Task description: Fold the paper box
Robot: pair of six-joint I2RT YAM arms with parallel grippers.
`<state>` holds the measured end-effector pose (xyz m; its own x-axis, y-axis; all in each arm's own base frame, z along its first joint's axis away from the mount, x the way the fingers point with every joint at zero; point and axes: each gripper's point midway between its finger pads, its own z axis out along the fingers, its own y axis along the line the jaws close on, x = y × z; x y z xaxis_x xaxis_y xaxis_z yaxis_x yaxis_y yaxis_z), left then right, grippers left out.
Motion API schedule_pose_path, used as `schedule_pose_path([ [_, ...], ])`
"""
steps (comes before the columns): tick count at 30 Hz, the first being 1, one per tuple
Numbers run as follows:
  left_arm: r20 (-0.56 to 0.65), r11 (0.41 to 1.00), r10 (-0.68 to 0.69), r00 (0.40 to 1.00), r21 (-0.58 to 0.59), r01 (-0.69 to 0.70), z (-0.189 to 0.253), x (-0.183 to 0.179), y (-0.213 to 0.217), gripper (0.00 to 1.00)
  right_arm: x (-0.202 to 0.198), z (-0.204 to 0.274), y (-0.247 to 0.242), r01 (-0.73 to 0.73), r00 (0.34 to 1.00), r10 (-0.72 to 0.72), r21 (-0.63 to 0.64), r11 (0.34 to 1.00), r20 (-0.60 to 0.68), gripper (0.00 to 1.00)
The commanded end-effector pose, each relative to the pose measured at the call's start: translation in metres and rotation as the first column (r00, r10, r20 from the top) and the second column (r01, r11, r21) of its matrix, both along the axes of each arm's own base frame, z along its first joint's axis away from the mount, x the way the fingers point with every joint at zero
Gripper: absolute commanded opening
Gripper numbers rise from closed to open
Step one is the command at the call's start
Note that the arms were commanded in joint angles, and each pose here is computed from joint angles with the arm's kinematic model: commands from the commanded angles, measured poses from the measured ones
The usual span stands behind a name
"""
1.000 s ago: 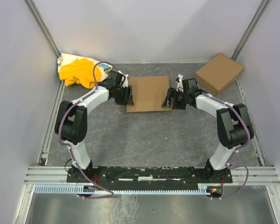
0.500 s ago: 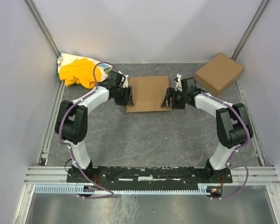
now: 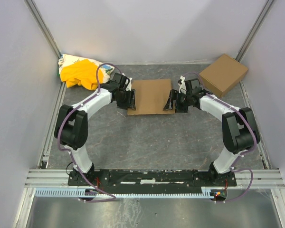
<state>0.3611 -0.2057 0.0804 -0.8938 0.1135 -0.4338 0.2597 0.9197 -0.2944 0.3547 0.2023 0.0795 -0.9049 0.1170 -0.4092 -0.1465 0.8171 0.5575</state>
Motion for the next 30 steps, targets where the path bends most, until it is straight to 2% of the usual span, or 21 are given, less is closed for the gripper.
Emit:
schedule_pose_path([
  [1, 0.086, 0.997, -0.059, 0.995, -0.049, 0.064, 0.031, 0.002, -0.015, 0.57, 0.003, 0.032, 0.015, -0.036, 0.998, 0.033, 0.066, 0.997, 0.054, 0.78],
  [11, 0.067, 0.999, -0.047, 0.997, 0.002, 0.047, 0.019, 0.004, -0.008, 0.57, 0.011, 0.007, -0.01, 0.007, 0.996, 0.001, -0.091, 0.996, 0.092, 0.81],
  [22, 0.07, 0.997, -0.032, 0.997, 0.069, 0.028, 0.014, 0.007, 0.004, 0.57, 0.021, 0.006, -0.01, 0.016, 0.989, -0.002, -0.093, 0.996, 0.151, 0.81],
  [30, 0.069, 0.996, -0.031, 0.997, 0.088, 0.024, 0.012, 0.007, 0.007, 0.57, 0.02, 0.0, -0.008, 0.007, 0.991, 0.005, -0.089, 0.996, 0.132, 0.81],
])
